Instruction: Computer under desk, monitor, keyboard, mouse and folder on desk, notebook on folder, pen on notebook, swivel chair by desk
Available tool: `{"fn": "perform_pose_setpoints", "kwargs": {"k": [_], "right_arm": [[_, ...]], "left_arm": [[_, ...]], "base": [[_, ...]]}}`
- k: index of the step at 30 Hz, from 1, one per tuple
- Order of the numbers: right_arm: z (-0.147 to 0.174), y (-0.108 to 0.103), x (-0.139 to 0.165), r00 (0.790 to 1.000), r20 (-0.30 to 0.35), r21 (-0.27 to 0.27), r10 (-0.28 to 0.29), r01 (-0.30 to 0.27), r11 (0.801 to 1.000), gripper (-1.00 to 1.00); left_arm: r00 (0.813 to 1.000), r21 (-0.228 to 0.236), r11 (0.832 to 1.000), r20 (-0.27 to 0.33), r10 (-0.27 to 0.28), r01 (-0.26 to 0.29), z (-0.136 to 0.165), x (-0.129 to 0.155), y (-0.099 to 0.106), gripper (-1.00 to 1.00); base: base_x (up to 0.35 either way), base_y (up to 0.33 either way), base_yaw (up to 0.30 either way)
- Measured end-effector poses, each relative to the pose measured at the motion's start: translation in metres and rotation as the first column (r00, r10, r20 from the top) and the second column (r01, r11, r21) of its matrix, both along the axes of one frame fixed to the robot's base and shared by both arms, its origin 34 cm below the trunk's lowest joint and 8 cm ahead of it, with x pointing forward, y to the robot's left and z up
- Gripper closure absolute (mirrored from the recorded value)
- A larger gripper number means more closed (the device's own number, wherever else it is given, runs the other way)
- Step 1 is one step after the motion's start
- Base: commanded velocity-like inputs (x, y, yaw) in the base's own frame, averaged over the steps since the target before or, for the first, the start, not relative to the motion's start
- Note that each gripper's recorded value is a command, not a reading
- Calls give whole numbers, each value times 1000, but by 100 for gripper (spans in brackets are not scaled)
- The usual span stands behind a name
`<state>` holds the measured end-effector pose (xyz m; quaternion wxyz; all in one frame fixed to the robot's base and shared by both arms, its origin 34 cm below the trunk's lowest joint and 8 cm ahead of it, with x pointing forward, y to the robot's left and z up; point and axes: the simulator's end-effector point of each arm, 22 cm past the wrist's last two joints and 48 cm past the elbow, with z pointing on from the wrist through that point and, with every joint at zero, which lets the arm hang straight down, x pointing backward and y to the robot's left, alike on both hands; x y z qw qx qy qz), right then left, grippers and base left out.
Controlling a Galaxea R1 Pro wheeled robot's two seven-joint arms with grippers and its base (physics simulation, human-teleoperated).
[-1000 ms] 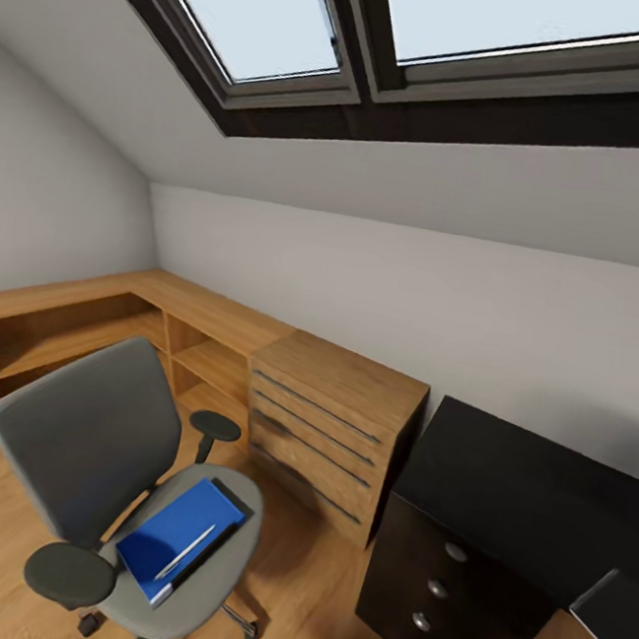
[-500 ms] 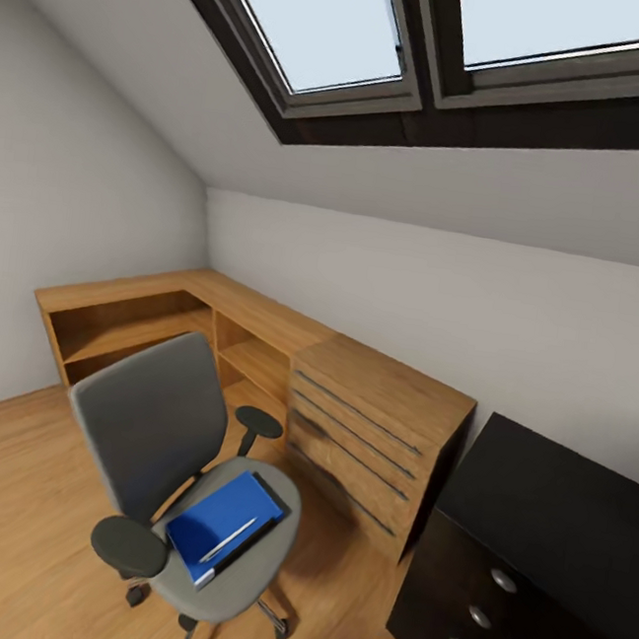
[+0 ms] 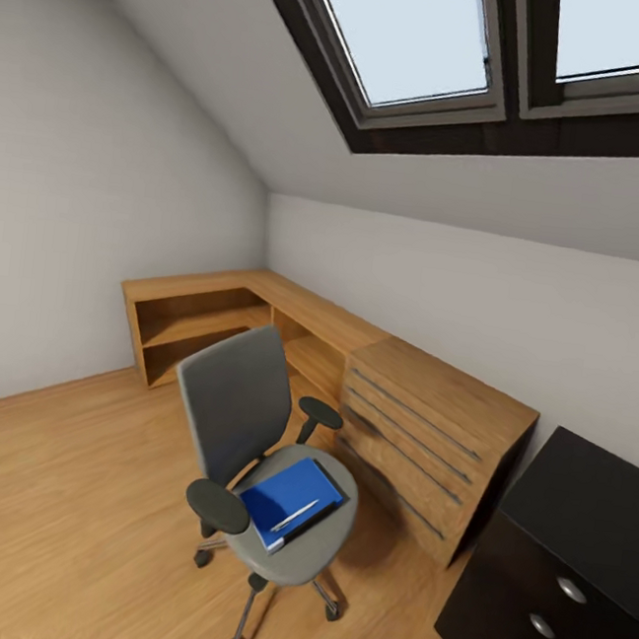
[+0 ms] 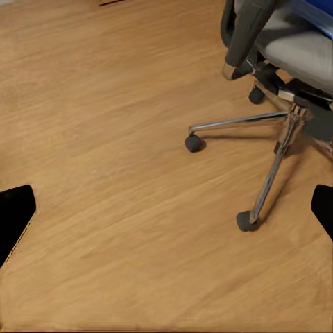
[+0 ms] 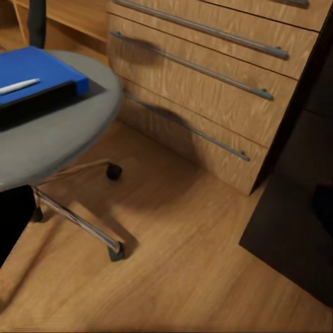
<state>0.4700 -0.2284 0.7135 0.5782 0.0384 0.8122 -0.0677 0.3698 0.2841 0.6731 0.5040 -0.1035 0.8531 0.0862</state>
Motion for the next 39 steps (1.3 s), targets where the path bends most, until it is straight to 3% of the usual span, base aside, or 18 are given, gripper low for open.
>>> {"fn": "perform_pose_setpoints", "kwargs": {"k": [16,25,33,39], "right_arm": [[-9,0,-4,999,-42,-7,3,-3,1000,-100],[-13,0,-6,999,-51,-8,2,-2,1000,-100],[-33,0,-8,994,-106,-19,4,-6,1000,-100],[-43,-1,-8,993,-117,-20,2,-4,1000,-100]], "left_arm": [[1000,-27,1000,-2,9,-9,-1,-1,-17,-100],[992,8,993,-38,119,-118,-6,-12,-9,-100],[983,14,994,-148,111,-110,-32,-14,-14,-100],[963,20,996,-253,91,-89,-56,-22,-18,-100]], "base": [[-9,7,277],[0,0,277],[0,0,276],[0,0,224]]}}
